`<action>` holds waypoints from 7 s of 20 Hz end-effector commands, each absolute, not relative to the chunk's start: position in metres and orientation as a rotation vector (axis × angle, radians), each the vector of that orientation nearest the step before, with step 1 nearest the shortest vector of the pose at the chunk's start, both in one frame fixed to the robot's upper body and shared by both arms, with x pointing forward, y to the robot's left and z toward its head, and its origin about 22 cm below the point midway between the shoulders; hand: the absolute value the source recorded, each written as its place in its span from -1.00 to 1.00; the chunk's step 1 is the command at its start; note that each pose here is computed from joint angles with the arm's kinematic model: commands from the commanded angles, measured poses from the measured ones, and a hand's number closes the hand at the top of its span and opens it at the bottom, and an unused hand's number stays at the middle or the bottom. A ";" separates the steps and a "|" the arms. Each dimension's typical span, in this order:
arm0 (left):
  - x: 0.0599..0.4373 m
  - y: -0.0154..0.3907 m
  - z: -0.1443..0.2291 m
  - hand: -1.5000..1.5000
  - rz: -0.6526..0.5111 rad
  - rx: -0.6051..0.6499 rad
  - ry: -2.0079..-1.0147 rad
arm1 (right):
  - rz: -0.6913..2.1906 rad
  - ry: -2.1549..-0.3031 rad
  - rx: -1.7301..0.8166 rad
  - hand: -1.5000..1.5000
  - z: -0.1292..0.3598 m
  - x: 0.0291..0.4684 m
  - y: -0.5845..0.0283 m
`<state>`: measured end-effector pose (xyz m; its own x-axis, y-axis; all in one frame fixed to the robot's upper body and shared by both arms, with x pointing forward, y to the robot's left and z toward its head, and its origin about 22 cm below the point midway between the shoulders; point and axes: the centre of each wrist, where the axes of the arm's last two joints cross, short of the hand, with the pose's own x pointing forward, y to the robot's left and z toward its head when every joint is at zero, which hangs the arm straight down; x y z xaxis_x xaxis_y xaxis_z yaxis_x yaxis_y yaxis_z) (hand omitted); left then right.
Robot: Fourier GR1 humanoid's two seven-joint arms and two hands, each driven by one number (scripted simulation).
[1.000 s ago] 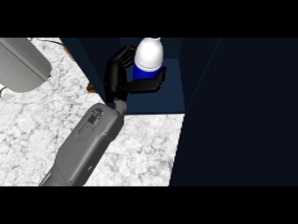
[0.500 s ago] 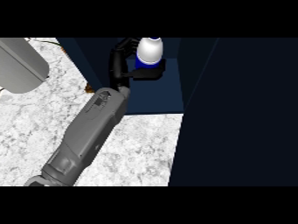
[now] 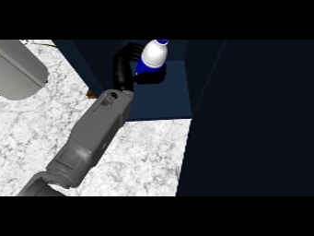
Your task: Pick up the bottled water, place it into the cabinet and close the cabinet
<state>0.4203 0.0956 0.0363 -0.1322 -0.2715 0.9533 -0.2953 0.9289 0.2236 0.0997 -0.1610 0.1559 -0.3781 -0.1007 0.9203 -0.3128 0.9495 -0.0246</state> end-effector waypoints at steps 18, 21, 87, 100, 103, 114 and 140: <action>0.420 0.115 0.006 -1.00 -0.141 0.704 -1.608 | 0.243 -1.972 0.356 -1.00 0.163 0.088 -0.162; 0.419 0.125 0.000 -1.00 -0.112 0.758 -1.606 | 0.240 -1.990 0.347 -1.00 0.156 0.094 -0.160; 0.142 0.232 0.036 1.00 0.194 -0.373 -1.880 | 0.595 -1.860 0.590 1.00 0.187 0.079 -0.140; 0.079 0.285 0.040 1.00 0.248 -0.312 -1.895 | 0.497 -1.897 0.526 1.00 0.214 0.144 -0.058; 0.076 0.288 0.046 1.00 0.260 -0.325 -1.919 | 0.431 -1.877 0.516 1.00 0.233 0.172 -0.059; 0.061 0.322 0.051 1.00 0.257 -0.297 -1.903 | 0.409 -1.862 0.423 1.00 0.233 0.269 -0.040; 0.069 0.345 0.054 1.00 0.224 -0.347 -1.942 | 0.405 -1.728 0.232 1.00 0.179 0.403 -0.073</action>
